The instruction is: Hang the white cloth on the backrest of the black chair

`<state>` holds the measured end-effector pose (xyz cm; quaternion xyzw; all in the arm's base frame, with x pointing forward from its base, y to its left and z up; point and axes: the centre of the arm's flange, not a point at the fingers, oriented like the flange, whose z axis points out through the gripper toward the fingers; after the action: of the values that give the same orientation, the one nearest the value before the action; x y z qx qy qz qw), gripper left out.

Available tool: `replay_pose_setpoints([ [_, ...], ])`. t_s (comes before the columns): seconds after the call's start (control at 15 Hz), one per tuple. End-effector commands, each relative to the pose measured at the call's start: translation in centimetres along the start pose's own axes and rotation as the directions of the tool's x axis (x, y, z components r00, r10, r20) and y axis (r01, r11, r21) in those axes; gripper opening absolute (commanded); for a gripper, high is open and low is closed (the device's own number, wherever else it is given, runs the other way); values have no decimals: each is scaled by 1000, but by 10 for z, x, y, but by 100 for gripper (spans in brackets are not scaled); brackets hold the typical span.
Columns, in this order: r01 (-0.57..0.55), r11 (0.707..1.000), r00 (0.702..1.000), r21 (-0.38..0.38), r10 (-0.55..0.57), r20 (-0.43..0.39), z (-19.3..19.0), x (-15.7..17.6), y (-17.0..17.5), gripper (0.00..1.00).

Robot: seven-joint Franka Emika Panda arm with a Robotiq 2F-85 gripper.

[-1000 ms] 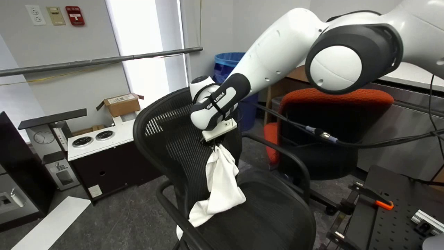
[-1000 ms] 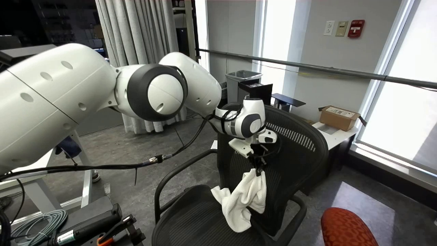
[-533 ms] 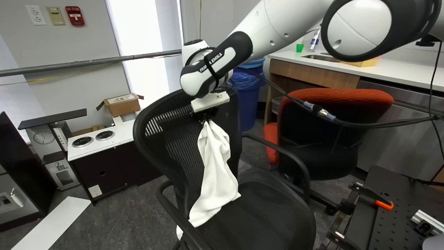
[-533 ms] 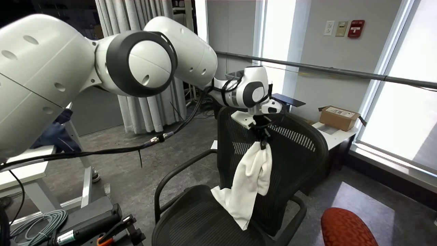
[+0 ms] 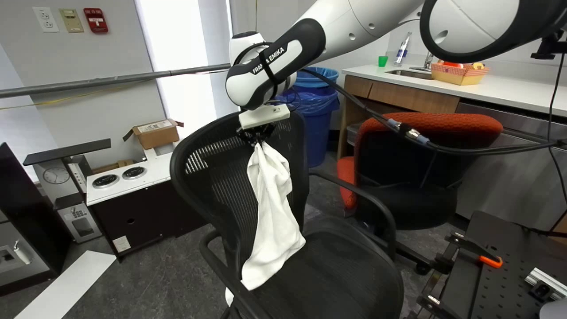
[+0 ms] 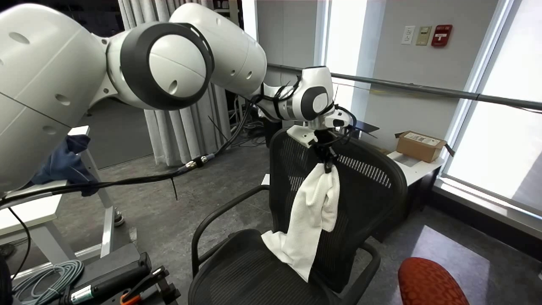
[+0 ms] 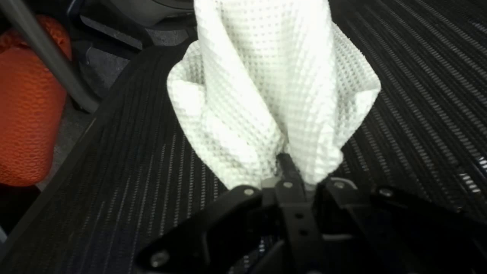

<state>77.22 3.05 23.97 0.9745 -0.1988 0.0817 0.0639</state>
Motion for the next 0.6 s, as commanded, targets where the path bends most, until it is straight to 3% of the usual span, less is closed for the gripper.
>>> replay_pose_setpoints([
  [0.0,0,1000,1000,0,0,0,0,0,0,12],
  [0.2,0,1000,1000,0,0,0,0,0,0,12],
  [0.27,1,1000,1000,9,-1,-9,-4,0,-2,3],
  [0.53,5,998,999,56,-3,-33,-31,2,-10,3],
])
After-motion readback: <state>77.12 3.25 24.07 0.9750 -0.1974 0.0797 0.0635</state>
